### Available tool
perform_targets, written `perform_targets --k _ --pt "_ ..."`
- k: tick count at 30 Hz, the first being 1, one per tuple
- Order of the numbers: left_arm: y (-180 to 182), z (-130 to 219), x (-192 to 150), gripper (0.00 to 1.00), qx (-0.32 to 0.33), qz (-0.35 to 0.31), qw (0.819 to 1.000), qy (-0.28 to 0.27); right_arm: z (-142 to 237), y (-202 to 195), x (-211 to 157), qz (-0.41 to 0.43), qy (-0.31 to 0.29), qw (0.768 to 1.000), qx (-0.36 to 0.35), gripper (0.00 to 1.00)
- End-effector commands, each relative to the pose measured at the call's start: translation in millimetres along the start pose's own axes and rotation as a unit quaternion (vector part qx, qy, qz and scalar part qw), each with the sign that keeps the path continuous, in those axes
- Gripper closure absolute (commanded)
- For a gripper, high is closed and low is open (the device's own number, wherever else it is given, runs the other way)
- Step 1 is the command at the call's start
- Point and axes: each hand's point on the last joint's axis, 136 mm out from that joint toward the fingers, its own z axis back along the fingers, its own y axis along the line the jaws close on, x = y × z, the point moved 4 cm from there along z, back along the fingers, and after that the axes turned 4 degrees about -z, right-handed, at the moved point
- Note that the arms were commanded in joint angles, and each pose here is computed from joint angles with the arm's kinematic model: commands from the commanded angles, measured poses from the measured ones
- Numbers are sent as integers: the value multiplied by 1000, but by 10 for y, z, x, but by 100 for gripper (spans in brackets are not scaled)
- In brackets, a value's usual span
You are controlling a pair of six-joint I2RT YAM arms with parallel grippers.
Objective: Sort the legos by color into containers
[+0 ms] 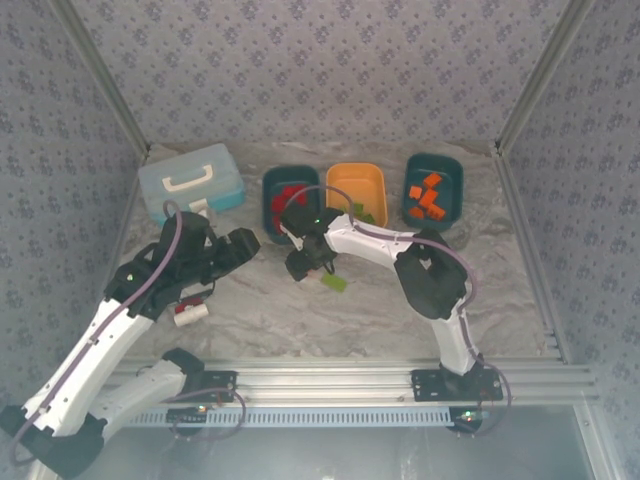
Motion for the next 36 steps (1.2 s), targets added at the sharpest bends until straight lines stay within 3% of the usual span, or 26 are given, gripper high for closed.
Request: perform_targets --k 1,6,11,18,21,25,29,36 --pt "83 10 -113 22 1 16 1000 13 -57 -1 27 3 9 1000 -7 36" --pt "179 22 -210 22 7 22 999 24 -96 -17 86 -6 3 1000 -18 44" --pt "209 26 -257 22 11 20 999 28 -25 -9 77 -11 -9 999 -32 59" --pt "167 -124 -402 22 9 2 999 41 747 -169 -48 -59 -86 994 -39 65" --pt "75 -244 -486 22 10 -21 998 53 1264 -564 -160 -113 -128 983 -61 65" --pt "-120 -505 -633 22 13 -69 994 80 1726 -1464 -410 -236 -157 954 -102 66" --pt "-318 -823 -793 22 43 -145 982 114 1831 -2387 -625 -370 -167 905 -127 66" --pt "-555 -1291 -1027 22 71 -212 959 171 1585 -3327 -527 -481 -142 849 -167 65"
